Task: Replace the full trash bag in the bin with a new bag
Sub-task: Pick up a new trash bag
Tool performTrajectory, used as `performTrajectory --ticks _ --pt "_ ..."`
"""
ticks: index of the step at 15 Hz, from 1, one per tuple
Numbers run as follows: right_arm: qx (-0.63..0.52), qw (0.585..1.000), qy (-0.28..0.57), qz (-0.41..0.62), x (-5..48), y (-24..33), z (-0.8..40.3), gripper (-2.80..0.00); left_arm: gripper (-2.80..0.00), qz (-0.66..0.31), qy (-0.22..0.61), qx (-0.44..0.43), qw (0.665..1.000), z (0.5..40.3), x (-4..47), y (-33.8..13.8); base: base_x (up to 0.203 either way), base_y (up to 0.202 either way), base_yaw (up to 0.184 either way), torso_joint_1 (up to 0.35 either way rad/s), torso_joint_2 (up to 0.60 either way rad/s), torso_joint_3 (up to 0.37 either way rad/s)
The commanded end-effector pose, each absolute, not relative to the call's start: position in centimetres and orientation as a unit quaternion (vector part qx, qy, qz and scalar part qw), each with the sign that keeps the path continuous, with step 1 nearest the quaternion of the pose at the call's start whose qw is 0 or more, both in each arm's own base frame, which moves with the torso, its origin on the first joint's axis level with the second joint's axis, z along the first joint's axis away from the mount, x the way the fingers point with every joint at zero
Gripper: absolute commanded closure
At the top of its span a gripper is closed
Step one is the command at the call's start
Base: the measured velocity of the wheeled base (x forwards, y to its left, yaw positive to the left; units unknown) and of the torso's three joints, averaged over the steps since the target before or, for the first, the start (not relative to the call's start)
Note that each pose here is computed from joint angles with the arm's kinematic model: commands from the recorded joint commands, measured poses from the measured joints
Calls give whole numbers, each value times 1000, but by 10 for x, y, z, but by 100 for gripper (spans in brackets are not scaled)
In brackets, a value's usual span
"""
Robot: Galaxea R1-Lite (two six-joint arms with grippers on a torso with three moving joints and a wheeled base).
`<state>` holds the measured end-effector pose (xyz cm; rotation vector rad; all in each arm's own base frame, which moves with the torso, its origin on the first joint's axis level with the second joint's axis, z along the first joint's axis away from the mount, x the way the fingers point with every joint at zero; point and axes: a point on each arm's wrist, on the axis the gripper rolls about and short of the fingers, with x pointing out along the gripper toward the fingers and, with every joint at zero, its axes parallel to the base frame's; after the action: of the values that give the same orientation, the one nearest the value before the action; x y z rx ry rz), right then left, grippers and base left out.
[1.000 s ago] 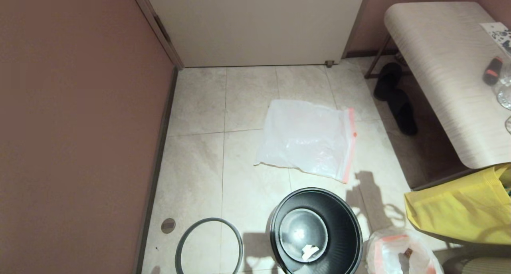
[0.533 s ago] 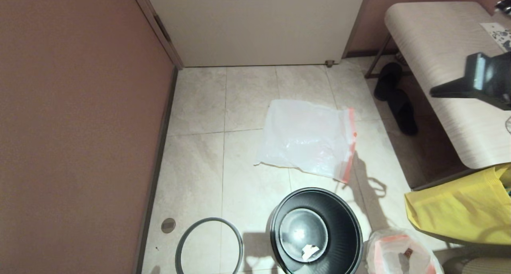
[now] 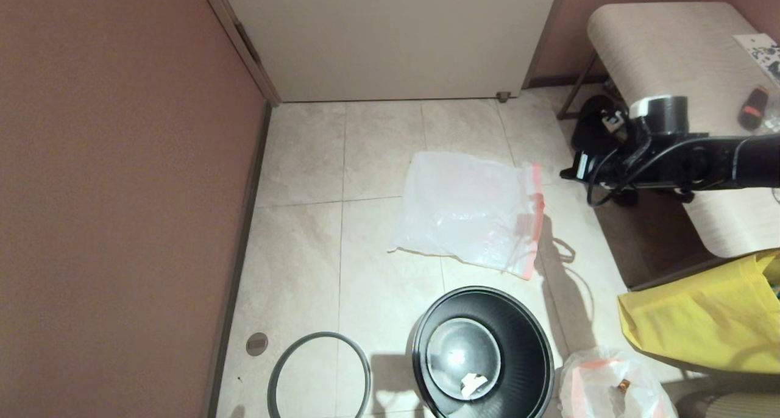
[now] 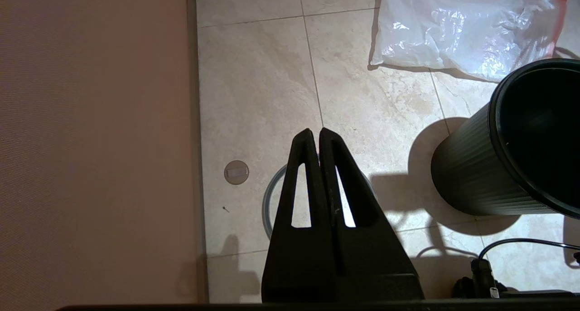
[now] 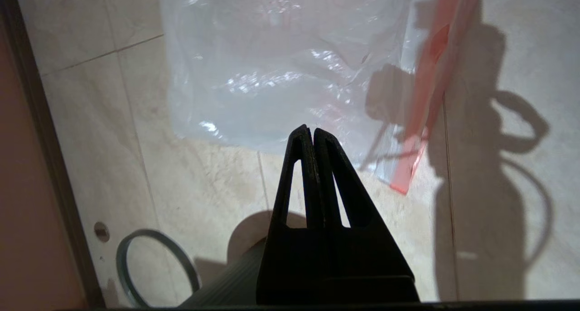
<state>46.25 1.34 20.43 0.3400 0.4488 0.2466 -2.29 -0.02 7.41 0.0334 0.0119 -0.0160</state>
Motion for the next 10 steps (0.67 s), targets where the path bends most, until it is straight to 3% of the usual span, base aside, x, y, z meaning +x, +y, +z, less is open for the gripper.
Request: performTrajectory --ticks 1,6,7,10 --pt "187 941 254 124 521 -3 94 0 0 -8 7 17 1000 74 -23 0 0 0 0 0 0 0" --pt "125 951 181 219 549 -16 22 0 0 -8 7 17 1000 74 -23 0 0 0 0 0 0 0" --pt "95 954 176 224 549 -17 19 -280 0 -8 7 17 1000 74 -23 0 0 0 0 0 0 0" --pt "39 957 164 237 551 -19 5 -280 0 -8 7 17 1000 74 -23 0 0 0 0 0 0 0"
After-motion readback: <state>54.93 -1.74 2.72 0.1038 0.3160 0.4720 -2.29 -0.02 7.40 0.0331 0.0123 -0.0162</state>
